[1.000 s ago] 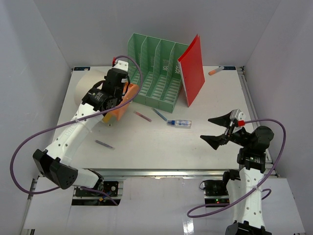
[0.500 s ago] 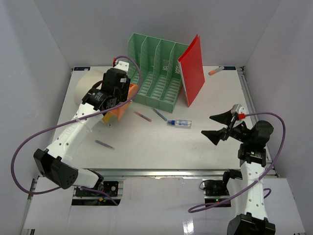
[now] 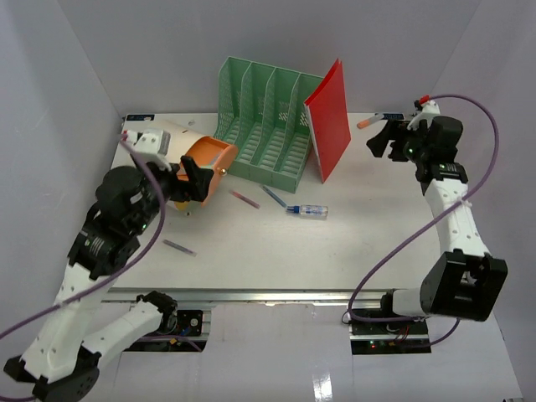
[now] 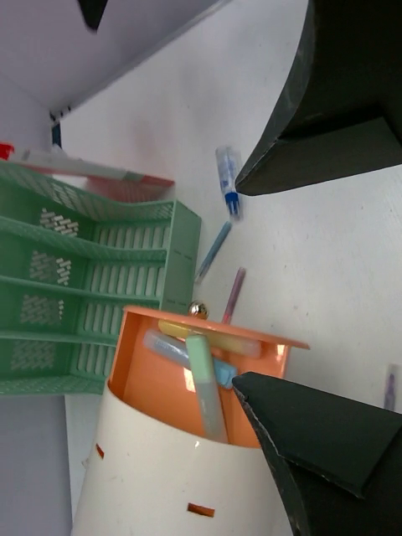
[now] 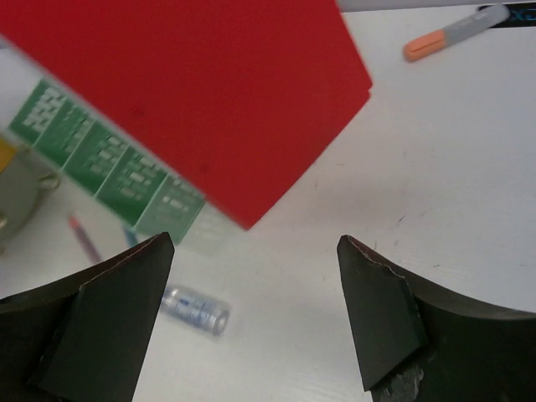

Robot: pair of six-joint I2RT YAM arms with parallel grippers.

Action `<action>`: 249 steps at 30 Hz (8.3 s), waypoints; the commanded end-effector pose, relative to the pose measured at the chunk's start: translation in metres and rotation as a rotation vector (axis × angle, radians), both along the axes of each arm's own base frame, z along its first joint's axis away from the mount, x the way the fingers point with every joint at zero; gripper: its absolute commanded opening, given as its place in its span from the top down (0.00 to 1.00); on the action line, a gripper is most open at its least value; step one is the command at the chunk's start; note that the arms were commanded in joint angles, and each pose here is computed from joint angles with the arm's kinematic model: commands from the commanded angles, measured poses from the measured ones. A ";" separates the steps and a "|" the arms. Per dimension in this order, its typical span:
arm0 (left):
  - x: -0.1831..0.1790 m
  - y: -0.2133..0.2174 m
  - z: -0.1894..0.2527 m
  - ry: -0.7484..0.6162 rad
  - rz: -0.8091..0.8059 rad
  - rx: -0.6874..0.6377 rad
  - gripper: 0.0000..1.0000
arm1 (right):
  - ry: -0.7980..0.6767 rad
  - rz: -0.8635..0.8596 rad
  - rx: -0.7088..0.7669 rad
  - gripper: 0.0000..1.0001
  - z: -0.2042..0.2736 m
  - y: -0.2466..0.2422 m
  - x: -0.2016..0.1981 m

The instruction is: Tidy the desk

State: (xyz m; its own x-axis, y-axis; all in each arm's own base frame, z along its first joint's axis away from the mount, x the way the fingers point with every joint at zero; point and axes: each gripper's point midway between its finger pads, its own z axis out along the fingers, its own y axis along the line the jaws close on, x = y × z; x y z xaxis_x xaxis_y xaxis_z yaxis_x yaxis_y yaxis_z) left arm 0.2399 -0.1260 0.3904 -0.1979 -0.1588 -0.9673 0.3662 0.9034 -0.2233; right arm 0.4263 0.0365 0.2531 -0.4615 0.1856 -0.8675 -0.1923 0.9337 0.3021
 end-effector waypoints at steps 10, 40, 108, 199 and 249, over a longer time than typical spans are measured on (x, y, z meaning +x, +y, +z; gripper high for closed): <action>-0.047 -0.020 -0.023 -0.007 -0.186 -0.189 0.02 | 0.193 -0.492 -0.216 0.11 -0.088 -0.049 0.195; -0.021 -0.032 -0.046 0.028 -0.160 -0.211 0.02 | -0.156 -0.609 -0.020 0.23 -0.136 -0.061 0.304; -0.092 -0.023 -0.035 0.010 -0.290 -0.390 0.02 | 0.435 -0.222 -0.145 0.60 -0.226 -0.041 0.148; 0.007 -0.285 -0.064 0.200 -0.536 -0.745 0.77 | -0.376 0.860 -0.059 0.89 0.013 0.142 -0.219; 0.147 0.029 -0.091 0.278 0.406 0.704 0.68 | -0.441 0.946 -0.144 0.02 -0.037 0.109 -0.229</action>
State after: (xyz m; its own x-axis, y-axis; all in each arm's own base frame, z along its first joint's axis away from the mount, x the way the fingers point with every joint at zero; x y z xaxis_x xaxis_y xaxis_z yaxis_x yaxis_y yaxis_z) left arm 0.3764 -0.0913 0.2951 -0.5155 0.3392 -0.7869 -0.0264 0.9116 0.4102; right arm 0.1996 0.1438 0.2149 -0.0225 -0.2165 -0.9760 -0.9181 0.3909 -0.0655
